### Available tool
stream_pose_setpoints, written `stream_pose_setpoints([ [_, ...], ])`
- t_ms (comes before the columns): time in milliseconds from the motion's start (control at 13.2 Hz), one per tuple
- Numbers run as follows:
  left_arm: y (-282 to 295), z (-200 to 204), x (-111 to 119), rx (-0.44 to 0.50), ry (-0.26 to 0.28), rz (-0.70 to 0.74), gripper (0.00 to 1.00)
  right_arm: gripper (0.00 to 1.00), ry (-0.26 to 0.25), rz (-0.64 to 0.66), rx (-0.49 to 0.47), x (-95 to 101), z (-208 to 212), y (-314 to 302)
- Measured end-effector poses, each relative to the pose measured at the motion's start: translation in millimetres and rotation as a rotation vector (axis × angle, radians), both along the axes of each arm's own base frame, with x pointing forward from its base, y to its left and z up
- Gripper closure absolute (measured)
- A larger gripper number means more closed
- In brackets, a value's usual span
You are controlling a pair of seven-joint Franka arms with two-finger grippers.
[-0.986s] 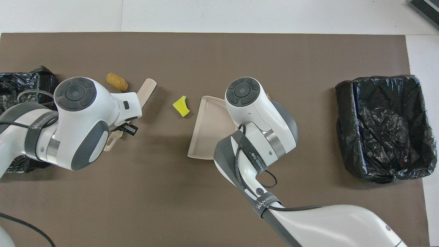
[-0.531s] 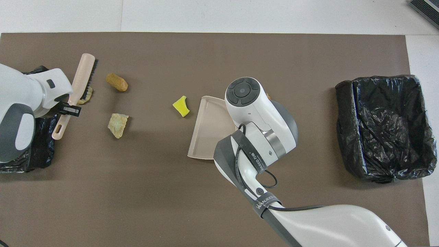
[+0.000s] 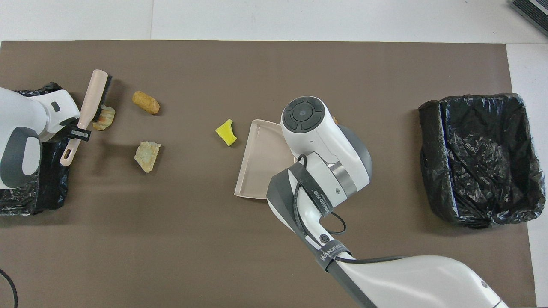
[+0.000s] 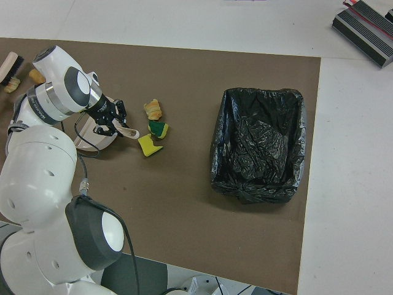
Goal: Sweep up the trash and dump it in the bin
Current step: 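Sweep the bread pieces toward the dustpan with the brush in the left gripper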
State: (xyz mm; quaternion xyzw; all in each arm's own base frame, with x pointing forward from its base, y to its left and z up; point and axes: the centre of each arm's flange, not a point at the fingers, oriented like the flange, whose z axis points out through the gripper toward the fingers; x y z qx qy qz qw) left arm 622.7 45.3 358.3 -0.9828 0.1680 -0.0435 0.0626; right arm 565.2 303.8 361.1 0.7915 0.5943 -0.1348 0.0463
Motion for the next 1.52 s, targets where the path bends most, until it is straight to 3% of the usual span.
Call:
stream_pose_setpoints([
  [379, -81.6, -15.2, -16.7, 0.019, 0.075, -0.148, 0.74, 0.68, 0.000, 0.000, 0.000, 0.0, 0.0, 0.0],
  [607, -146.6, -3.2, -38.7, 0.063, 0.151, -0.246, 0.74, 0.68, 0.000, 0.000, 0.000, 0.0, -0.1, -0.1],
  [834, -165.9, 19.9, -56.9, 0.080, 0.203, -0.253, 0.74, 0.68, 0.000, 0.000, 0.000, 0.0, -0.1, -0.1],
  [1214, -119.8, 61.7, -52.1, 0.032, 0.145, -0.086, 0.74, 0.68, 0.006, 0.025, 0.003, 0.1, -0.2, -0.4],
  [1517, -82.5, 47.6, -62.1, -0.002, 0.188, 0.241, 0.74, 0.68, 0.029, 0.130, 0.011, -0.1, -1.4, -1.3],
])
